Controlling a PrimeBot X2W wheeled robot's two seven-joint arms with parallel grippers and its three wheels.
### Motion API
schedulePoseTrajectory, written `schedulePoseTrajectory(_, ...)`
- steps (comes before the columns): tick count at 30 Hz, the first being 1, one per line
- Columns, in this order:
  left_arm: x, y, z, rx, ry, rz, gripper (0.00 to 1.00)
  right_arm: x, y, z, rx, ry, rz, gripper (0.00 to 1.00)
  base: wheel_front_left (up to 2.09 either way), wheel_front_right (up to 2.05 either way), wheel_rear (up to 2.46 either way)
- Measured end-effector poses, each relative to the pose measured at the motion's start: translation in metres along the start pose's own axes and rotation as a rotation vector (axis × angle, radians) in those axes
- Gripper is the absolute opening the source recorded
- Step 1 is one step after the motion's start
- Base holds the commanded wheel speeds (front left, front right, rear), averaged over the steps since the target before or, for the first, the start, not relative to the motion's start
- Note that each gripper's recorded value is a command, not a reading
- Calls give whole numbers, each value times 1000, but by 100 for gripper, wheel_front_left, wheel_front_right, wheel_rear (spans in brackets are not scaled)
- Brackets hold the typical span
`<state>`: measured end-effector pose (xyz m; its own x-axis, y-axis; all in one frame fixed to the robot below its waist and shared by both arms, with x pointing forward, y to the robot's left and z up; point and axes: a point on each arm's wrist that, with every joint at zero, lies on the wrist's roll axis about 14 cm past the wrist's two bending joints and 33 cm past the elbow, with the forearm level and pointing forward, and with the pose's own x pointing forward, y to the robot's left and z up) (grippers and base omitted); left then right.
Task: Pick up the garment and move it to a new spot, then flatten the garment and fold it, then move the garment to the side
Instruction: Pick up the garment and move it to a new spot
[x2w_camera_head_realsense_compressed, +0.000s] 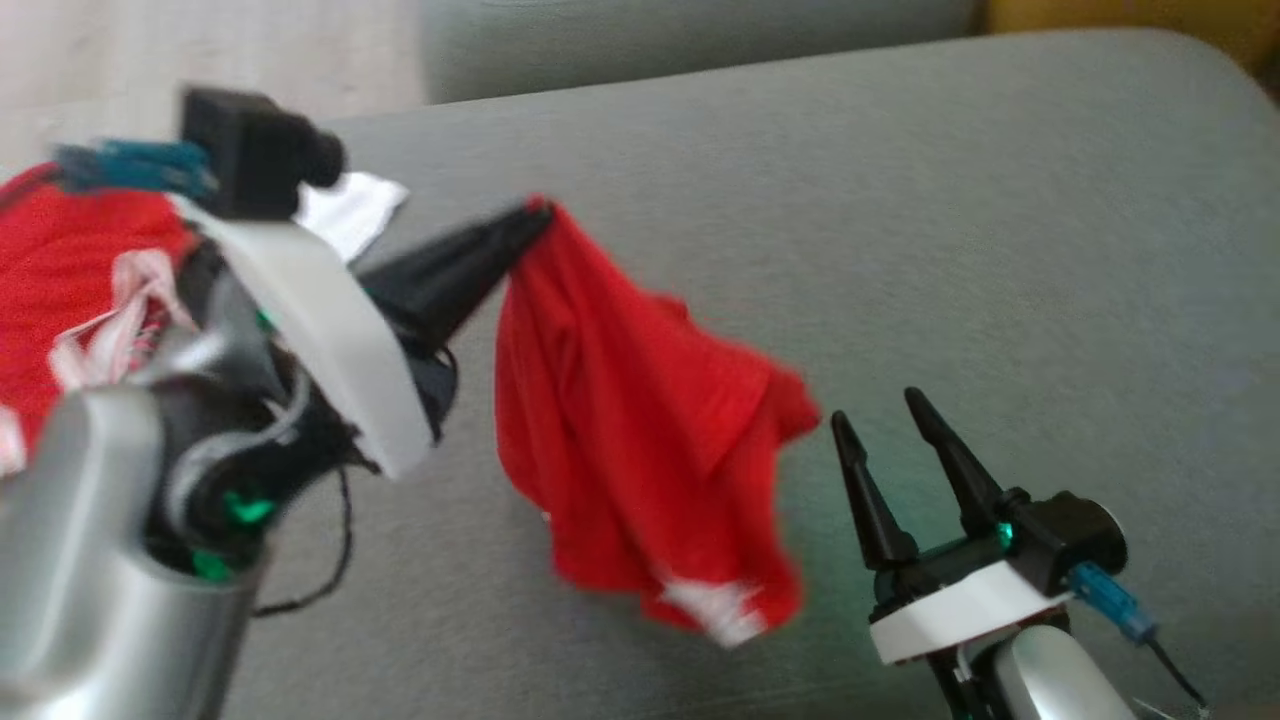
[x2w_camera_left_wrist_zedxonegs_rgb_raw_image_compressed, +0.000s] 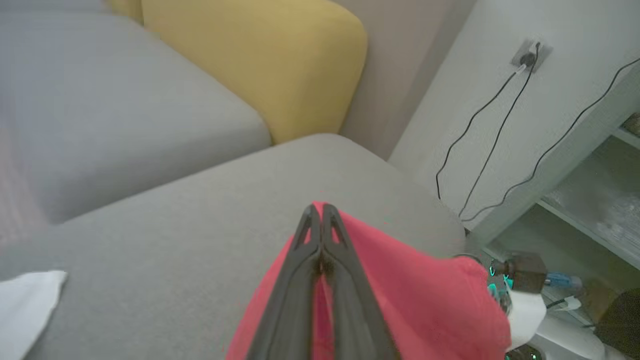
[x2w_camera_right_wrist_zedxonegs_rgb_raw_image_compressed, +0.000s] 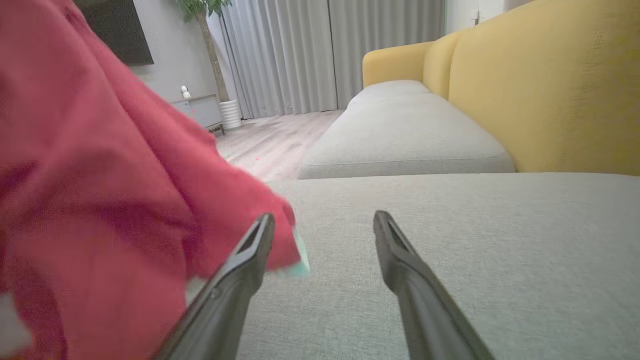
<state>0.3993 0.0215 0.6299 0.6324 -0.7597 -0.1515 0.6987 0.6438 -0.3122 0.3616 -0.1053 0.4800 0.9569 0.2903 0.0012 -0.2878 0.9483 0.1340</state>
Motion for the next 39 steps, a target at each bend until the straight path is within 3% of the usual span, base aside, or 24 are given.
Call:
schedulePoseTrajectory(5, 49, -4, -50, -167, 145, -37, 0, -10, -21, 6, 10, -16, -80, 100, 0, 0, 0)
schedulePoseTrajectory(9, 91, -3, -82, -241, 224, -25, 0, -17, -36, 9, 14, -23, -137, 100, 0, 0, 0)
schedulePoseTrajectory(16, 165, 10, -66, -243, 75, 31, 0, -33, -63, 4, 18, -2, -240, 100, 0, 0, 0)
schedulePoseTrajectory(17, 171, 17, -63, -258, 39, 51, 18, -35, -65, 3, 19, 4, -249, 100, 0, 0, 0)
schedulePoseTrajectory(18, 176, 26, -64, -264, 18, 78, 18, -36, -67, 1, 19, 9, -256, 100, 0, 0, 0)
schedulePoseTrajectory(19, 179, 33, -70, -235, 24, 100, 82, -37, -68, 0, 24, 11, -263, 100, 0, 0, 0)
schedulePoseTrajectory(20, 180, 40, -76, -195, 24, 126, 100, -37, -69, 0, 29, 12, -267, 100, 0, 0, 0)
schedulePoseTrajectory(24, 176, 59, -86, -147, 4, 190, 100, -36, -67, 1, 31, 7, -263, 100, 0, 0, 0)
schedulePoseTrajectory(31, 146, 83, -69, -49, -162, 247, 100, -27, -62, 5, 23, -9, -232, 100, 0, 0, 0)
schedulePoseTrajectory(39, 61, 95, -109, -25, -263, 438, 100, -18, -50, 18, -60, -45, -173, 100, 0, 0, 0)
